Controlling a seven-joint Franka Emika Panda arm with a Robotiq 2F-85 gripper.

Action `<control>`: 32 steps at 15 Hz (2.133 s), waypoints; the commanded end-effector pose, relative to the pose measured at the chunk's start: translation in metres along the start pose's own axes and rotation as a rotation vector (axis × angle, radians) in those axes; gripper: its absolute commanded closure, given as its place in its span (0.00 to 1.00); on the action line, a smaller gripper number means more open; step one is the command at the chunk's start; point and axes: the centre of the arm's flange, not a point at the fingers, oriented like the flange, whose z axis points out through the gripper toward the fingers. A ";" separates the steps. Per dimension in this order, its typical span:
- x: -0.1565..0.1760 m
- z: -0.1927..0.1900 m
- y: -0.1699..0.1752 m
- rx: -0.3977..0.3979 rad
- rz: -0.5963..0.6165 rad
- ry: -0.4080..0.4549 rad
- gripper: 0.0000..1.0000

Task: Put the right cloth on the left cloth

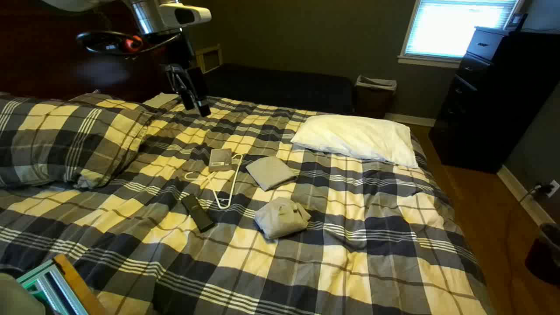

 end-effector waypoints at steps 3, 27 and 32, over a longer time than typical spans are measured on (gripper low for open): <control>0.000 0.000 0.000 0.000 0.000 0.000 0.00; 0.009 0.242 0.229 0.730 0.350 -0.113 0.00; 0.024 0.255 0.231 0.731 0.349 -0.135 0.00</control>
